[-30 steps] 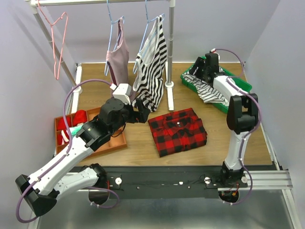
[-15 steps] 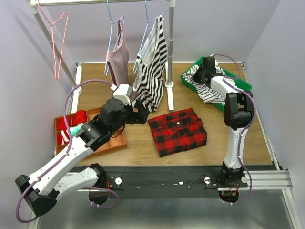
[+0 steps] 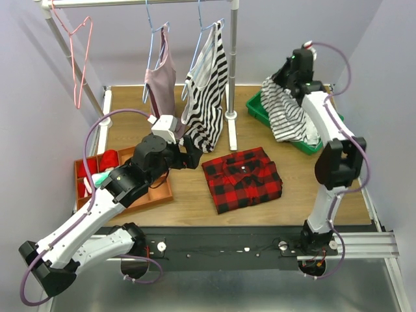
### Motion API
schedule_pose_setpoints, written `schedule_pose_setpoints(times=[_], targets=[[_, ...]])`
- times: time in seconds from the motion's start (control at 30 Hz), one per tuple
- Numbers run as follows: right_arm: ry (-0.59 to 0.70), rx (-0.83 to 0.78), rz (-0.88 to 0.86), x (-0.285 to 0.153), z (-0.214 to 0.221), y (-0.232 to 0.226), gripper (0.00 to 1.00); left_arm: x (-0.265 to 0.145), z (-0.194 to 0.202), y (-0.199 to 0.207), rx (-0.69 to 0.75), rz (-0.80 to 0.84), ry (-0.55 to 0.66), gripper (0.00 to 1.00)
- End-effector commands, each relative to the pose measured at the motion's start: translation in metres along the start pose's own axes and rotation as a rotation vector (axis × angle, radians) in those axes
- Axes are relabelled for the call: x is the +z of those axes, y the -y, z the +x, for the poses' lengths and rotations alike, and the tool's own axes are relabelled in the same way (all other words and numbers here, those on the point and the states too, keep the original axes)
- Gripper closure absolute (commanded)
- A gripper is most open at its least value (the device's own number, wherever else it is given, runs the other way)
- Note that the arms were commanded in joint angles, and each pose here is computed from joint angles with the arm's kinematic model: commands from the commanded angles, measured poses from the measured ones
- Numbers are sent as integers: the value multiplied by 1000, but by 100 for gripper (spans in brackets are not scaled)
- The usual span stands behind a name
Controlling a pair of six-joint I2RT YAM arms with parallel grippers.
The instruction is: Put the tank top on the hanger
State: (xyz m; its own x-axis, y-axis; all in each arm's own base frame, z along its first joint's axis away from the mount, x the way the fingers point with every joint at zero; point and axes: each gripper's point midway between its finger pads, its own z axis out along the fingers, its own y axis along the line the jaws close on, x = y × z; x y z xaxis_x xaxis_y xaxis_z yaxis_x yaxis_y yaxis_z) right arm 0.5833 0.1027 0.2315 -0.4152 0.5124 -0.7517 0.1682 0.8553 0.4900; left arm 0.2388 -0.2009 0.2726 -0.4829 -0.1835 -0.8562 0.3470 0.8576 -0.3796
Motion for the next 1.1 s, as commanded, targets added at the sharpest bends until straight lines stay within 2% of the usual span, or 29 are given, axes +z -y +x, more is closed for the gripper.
schedule_pose_setpoints(times=[0.0,0.2,0.23,0.33,0.43,0.53,0.67,0.77,0.8,0.83,0.87,0.9,0.93,0.97,1.0,1.07], targets=[[191,-50,-143,-99,-97,-61,99,-11,-25,3,-1,-1,77,1],[258,-104,-336,-194,-142,-113,99,-13,-33,3,-9,-3,106,1],[306,-108,-383,-222,-158,-125,99,-13,-34,4,-12,-2,111,1],[342,-108,-490,-273,-171,-145,99,-12,-36,5,-21,0,119,1],[308,-97,-629,-304,-162,-164,99,-12,-38,6,-31,2,126,1],[215,-81,-742,-320,-133,-171,99,-12,-38,4,-41,-5,134,1],[62,-47,-834,-326,-72,-168,99,-15,-37,2,-48,-6,145,1],[-106,-38,-871,-323,15,-158,99,-11,-33,2,-50,-2,136,1],[-90,-45,-899,-337,30,-159,99,-10,-32,3,-50,0,133,1],[-211,-35,-841,-314,88,-140,99,-6,-26,2,-47,-1,119,1],[-308,-52,-880,-326,135,-150,99,-3,-22,2,-46,1,107,1],[-321,-56,-880,-326,159,-151,99,0,-21,3,-50,5,107,1],[-410,-75,-815,-315,210,-128,99,6,-14,2,-45,2,85,1],[-470,-110,-831,-331,248,-129,99,9,-12,2,-44,1,75,1],[-453,-117,-797,-324,263,-119,99,12,-9,5,-45,13,60,1],[-506,-156,-739,-321,298,-87,99,19,1,3,-45,8,33,1]])
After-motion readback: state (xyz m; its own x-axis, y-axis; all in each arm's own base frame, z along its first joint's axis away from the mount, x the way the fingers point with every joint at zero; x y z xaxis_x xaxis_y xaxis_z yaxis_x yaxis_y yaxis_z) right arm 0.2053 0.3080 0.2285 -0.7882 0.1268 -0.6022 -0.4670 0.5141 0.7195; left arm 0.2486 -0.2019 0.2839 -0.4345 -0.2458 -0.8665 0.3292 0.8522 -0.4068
